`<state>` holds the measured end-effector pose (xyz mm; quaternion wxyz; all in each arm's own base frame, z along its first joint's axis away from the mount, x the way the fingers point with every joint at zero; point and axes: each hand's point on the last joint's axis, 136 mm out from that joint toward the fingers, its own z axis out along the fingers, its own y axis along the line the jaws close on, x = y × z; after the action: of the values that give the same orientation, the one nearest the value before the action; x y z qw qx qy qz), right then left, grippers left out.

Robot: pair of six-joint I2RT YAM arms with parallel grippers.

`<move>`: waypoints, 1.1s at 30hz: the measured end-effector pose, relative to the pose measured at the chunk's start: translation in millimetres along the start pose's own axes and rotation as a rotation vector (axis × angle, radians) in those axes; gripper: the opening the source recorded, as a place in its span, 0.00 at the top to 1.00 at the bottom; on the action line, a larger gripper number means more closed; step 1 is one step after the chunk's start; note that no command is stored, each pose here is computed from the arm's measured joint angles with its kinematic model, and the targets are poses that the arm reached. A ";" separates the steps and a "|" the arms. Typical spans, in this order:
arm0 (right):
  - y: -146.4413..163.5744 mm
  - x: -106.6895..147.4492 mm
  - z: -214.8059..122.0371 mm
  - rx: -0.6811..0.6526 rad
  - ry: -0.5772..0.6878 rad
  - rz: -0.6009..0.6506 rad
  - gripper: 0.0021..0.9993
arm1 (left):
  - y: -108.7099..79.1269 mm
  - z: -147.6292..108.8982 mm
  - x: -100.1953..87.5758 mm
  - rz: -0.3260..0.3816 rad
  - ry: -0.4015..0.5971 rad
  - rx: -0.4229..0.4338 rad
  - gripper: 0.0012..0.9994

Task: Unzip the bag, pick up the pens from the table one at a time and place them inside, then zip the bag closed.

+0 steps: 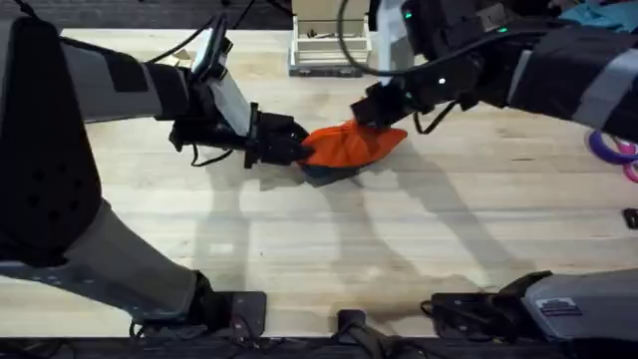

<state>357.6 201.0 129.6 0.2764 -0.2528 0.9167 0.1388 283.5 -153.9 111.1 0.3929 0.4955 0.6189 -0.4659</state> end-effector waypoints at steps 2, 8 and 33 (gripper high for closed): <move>-16.6 2.5 -1.2 0.030 0.002 0.031 0.97 | -0.1 0.0 0.1 -0.001 0.001 0.000 0.96; -61.6 8.9 -7.8 0.121 0.002 0.111 0.97 | -0.8 0.1 0.5 -0.007 0.003 0.002 0.96; -116.8 51.5 42.6 0.133 0.119 0.267 0.97 | -1.5 1.5 2.1 -0.005 0.014 0.006 0.96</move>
<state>402.3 100.5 52.1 0.2170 -0.1177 0.9641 0.0980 281.7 -154.9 109.0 0.3860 0.4984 0.6215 -0.4650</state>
